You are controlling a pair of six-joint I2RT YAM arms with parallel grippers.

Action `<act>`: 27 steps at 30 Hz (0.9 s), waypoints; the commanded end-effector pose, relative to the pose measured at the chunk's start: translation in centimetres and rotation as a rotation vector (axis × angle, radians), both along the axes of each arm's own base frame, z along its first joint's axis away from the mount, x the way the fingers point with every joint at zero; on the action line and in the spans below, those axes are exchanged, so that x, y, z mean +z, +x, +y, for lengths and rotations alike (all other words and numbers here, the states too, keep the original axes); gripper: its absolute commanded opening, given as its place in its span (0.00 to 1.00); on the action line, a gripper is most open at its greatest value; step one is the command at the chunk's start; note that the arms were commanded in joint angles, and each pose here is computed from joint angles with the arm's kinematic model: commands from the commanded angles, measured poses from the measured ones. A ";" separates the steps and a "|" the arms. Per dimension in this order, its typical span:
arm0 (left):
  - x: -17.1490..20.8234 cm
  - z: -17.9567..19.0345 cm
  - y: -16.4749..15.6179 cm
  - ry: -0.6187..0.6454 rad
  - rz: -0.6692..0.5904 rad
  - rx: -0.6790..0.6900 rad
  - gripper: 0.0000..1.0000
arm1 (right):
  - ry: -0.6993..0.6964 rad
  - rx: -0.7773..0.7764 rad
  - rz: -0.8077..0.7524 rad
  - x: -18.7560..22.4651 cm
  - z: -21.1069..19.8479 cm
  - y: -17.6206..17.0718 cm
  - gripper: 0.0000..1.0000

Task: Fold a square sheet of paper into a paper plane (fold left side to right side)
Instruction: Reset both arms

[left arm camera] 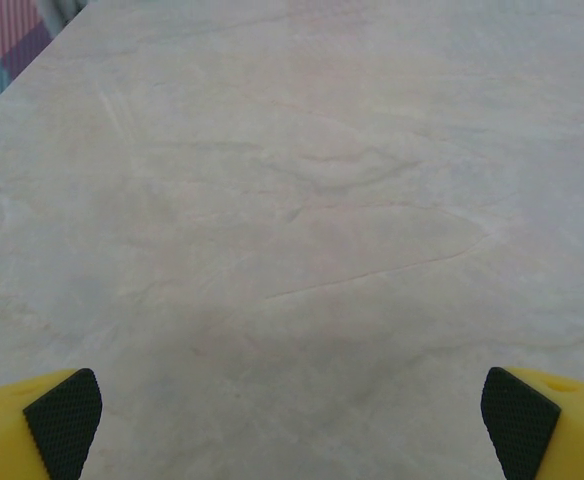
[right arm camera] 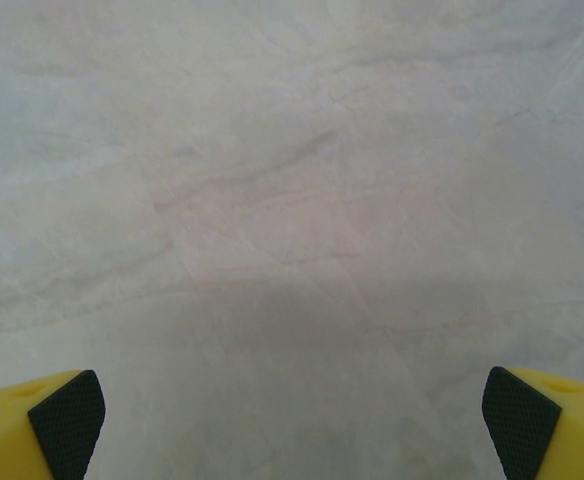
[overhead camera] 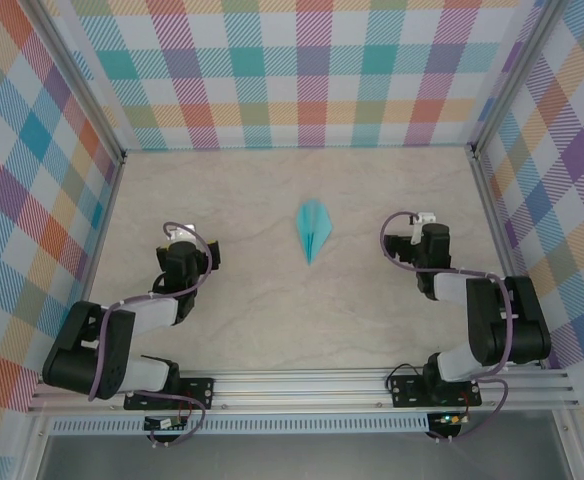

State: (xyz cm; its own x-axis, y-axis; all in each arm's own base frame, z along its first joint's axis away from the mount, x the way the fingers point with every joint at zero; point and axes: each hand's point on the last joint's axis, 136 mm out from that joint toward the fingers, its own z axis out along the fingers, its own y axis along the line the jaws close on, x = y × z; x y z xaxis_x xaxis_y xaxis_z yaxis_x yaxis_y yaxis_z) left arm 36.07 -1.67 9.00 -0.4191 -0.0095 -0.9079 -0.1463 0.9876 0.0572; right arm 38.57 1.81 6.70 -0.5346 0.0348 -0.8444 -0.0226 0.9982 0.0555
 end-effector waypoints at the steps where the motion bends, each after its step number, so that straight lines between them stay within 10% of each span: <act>1: 1.0 -0.5 1.9 -0.020 -0.104 -0.088 1.00 | 0.062 0.072 -0.146 2.7 0.6 1.4 1.00; 27: -1.2 0.8 3.7 -0.109 -0.019 -0.075 1.00 | 0.060 0.082 -0.160 2.3 0.7 1.1 1.00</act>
State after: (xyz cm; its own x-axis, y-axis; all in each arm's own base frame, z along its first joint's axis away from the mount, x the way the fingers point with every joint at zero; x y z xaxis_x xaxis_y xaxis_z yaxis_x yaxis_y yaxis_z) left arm 39.08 -0.89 6.81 -0.4363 -0.0674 -0.8973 -0.0766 0.9964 -0.0376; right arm 39.57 2.07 8.70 -0.4184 0.0568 -0.9065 -0.0902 0.9905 0.1037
